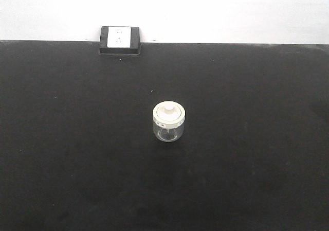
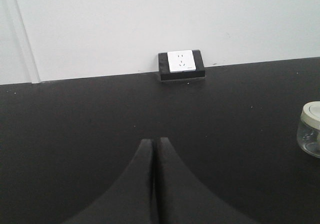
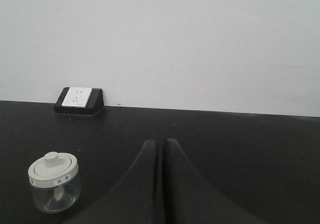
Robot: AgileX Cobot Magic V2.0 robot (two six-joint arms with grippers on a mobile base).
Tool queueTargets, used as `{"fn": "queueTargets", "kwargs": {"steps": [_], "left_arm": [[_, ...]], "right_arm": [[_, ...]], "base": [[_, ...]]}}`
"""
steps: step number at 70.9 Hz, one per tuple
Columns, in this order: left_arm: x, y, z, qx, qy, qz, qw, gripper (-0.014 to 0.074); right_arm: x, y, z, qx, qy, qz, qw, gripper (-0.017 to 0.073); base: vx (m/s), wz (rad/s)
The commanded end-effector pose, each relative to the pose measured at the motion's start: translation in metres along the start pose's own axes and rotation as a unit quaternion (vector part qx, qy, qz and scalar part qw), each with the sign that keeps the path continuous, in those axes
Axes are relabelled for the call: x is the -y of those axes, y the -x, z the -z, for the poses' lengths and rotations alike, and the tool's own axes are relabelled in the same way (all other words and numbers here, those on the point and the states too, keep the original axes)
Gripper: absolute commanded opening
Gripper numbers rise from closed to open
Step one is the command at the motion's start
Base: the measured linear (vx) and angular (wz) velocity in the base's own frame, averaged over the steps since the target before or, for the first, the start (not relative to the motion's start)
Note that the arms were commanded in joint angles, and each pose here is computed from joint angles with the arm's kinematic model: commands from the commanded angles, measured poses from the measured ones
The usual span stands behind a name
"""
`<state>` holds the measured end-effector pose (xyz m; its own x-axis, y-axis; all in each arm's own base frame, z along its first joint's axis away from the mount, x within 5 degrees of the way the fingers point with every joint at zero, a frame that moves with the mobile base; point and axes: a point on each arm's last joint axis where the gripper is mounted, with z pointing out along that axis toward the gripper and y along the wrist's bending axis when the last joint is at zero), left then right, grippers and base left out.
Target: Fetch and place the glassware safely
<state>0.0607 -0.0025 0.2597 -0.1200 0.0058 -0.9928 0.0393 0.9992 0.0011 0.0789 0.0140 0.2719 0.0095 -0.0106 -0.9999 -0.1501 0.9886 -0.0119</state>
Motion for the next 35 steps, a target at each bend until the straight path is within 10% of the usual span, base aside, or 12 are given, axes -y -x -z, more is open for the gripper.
{"fn": "queueTargets", "kwargs": {"steps": [1, 35], "left_arm": [[0.000, 0.003, 0.000, 0.034, -0.001, 0.006, 0.999, -0.0007], [0.000, -0.072, -0.005, 0.044, 0.001, 0.004, 0.999, -0.0007]], "right_arm": [[0.002, 0.009, 0.000, 0.010, -0.014, 0.026, 1.000, -0.0003], [0.002, 0.009, 0.000, 0.010, -0.014, 0.026, 1.000, -0.0003]], "base": [[0.00, 0.00], [0.00, 0.00]]}}
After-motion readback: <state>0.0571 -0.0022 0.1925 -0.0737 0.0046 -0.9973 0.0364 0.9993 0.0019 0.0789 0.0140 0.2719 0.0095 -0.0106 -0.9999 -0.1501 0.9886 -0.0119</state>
